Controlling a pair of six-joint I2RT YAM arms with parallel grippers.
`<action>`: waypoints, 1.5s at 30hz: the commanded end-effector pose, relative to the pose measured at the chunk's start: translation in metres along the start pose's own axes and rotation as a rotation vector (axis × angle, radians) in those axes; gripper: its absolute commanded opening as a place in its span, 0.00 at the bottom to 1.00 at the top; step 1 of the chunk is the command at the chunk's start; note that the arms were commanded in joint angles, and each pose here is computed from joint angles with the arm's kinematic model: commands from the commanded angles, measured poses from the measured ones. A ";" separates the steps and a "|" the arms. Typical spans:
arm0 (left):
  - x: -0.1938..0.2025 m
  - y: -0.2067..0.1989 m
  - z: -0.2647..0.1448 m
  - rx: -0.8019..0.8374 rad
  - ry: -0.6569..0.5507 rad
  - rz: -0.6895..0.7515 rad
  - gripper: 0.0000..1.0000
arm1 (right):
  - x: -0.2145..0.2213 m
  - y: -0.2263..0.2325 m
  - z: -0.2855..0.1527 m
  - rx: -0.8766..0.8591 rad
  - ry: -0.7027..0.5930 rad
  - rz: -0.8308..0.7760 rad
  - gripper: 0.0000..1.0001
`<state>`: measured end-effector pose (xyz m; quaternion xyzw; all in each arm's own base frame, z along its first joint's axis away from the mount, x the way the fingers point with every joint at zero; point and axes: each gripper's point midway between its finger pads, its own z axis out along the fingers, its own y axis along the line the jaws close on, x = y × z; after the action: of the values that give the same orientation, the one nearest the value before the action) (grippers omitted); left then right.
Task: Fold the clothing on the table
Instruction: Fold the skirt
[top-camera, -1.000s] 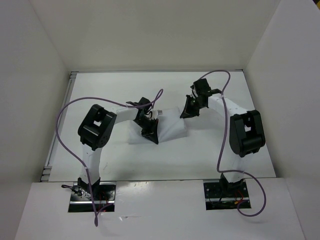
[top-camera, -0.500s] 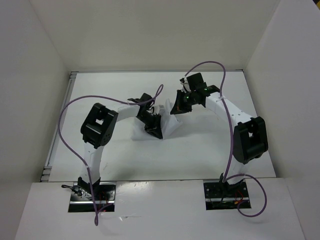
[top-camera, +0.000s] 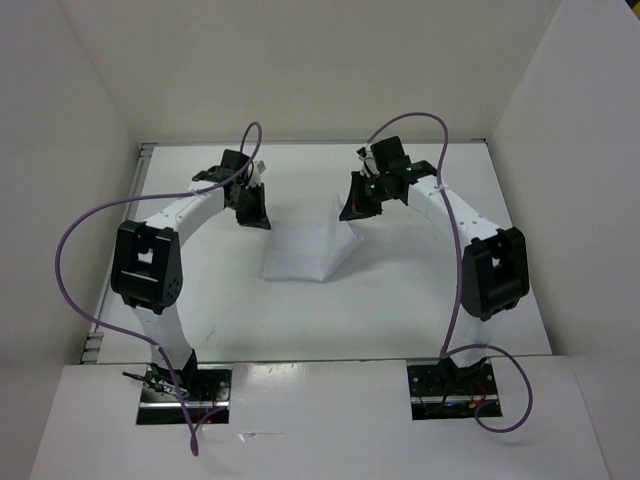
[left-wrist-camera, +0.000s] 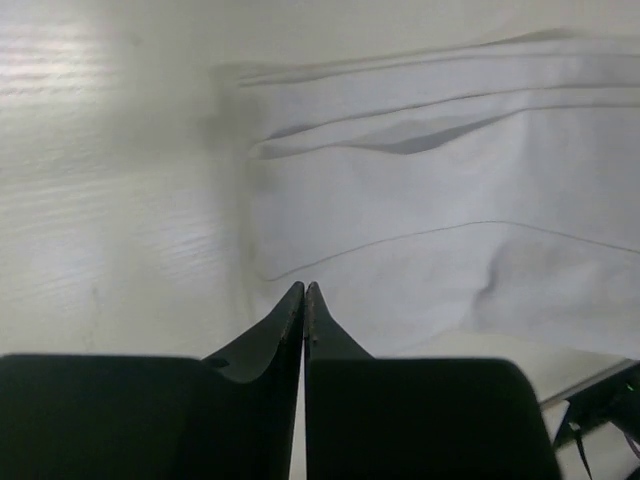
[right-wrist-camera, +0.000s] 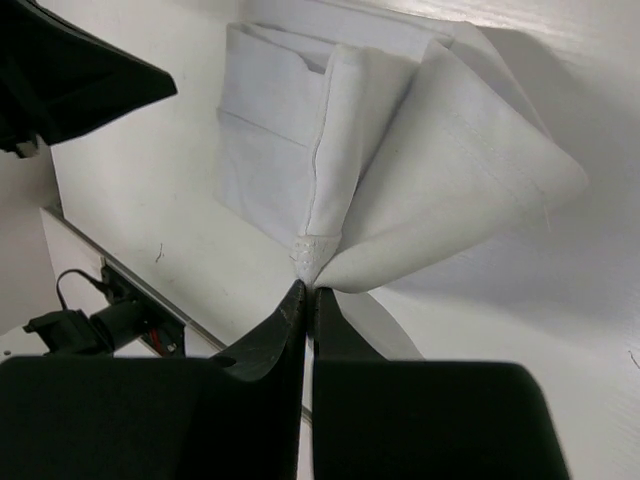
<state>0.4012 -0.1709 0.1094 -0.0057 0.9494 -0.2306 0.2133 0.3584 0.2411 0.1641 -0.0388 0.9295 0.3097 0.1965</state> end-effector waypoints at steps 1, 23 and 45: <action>0.018 0.045 0.010 -0.192 0.041 -0.021 0.05 | -0.013 0.010 -0.003 -0.012 -0.019 -0.029 0.00; 0.095 0.050 0.055 -0.080 0.214 -0.089 0.00 | 0.014 0.054 0.081 -0.074 0.116 -0.046 0.00; 0.100 0.041 0.056 -0.046 0.227 -0.094 0.00 | 0.028 0.107 0.140 -0.132 0.183 -0.104 0.00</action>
<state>0.3475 -0.1686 0.0167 -0.0278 0.9687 -0.2202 0.1108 0.3589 0.3931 0.1062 -0.1185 0.9263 0.3371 0.1199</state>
